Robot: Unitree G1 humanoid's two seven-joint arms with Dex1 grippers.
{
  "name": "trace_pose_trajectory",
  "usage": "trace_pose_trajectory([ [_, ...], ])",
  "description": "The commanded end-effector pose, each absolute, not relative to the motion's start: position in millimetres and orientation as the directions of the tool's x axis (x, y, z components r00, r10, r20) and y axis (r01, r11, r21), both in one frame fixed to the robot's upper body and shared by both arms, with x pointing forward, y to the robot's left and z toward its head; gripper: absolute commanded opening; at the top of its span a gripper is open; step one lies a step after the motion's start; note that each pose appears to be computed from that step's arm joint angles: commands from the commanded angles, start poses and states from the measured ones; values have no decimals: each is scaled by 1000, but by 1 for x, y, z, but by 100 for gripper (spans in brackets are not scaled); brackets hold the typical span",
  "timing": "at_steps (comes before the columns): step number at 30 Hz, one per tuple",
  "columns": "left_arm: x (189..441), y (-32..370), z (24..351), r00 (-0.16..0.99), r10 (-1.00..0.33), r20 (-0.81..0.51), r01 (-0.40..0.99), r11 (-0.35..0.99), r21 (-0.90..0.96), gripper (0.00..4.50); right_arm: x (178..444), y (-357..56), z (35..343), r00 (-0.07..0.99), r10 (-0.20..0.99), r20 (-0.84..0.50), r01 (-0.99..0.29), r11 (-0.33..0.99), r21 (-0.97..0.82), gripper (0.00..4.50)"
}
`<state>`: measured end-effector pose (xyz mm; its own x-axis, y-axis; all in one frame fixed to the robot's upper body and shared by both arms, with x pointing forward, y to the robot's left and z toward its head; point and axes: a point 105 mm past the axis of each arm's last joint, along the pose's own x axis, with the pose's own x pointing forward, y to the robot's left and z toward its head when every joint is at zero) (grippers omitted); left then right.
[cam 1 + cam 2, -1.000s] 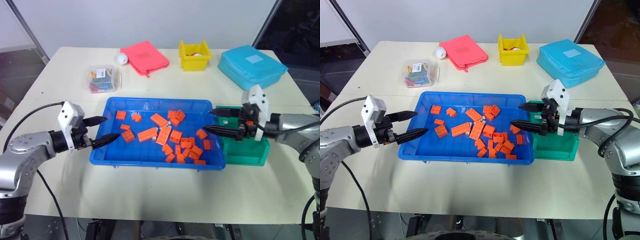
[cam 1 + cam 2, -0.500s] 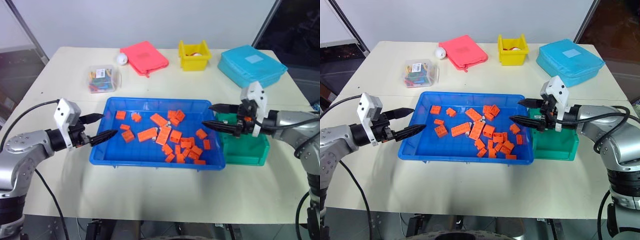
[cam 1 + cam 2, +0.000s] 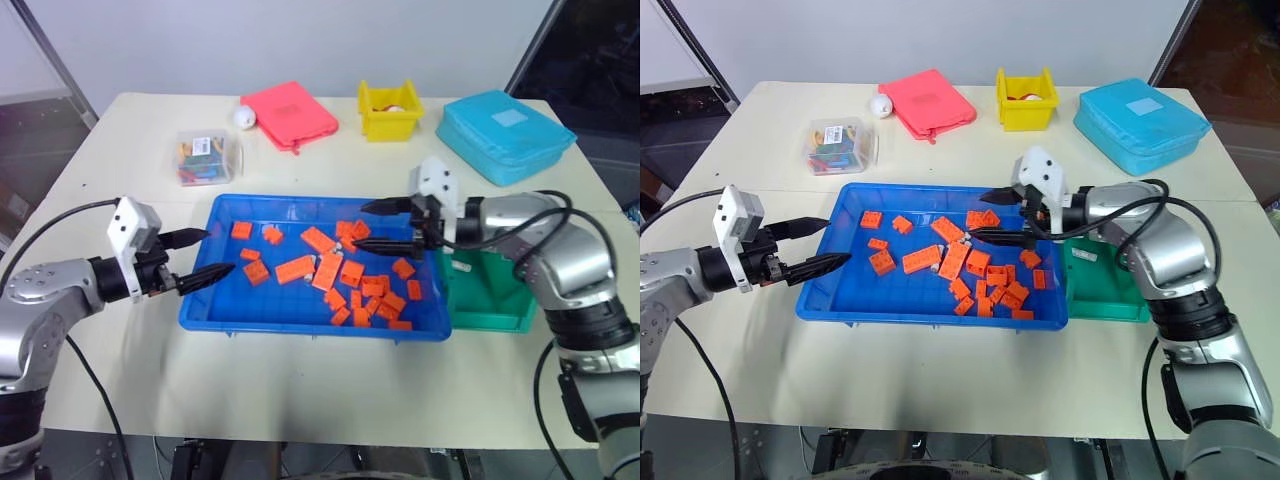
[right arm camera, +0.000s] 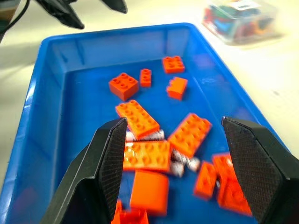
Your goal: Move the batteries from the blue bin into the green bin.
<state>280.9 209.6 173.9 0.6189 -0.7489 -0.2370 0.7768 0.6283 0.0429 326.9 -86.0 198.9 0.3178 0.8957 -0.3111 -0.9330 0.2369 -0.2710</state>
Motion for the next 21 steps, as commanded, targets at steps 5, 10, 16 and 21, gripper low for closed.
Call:
trace_pose_trajectory([
  [5, 277, 207, 179, 603, -759, -246, 793, 602, 90, 446, 333, -48, 172, 194, 904, -380, -954, 83, -290, 334],
  [10, 270, 205, 177, 578, -773, -263, 811, 580, 80, 446, 333, -28, 157, 94, 894, -438, -962, -31, -271, 334],
  [16, 266, 201, 174, 556, -786, -270, 826, 559, 73, 446, 338, -9, 141, 45, 876, -481, -956, -101, -274, 334],
  [21, 266, 199, 175, 559, -787, -261, 825, 560, 75, 446, 349, -3, 135, 56, 866, -497, -951, -105, -290, 334],
])
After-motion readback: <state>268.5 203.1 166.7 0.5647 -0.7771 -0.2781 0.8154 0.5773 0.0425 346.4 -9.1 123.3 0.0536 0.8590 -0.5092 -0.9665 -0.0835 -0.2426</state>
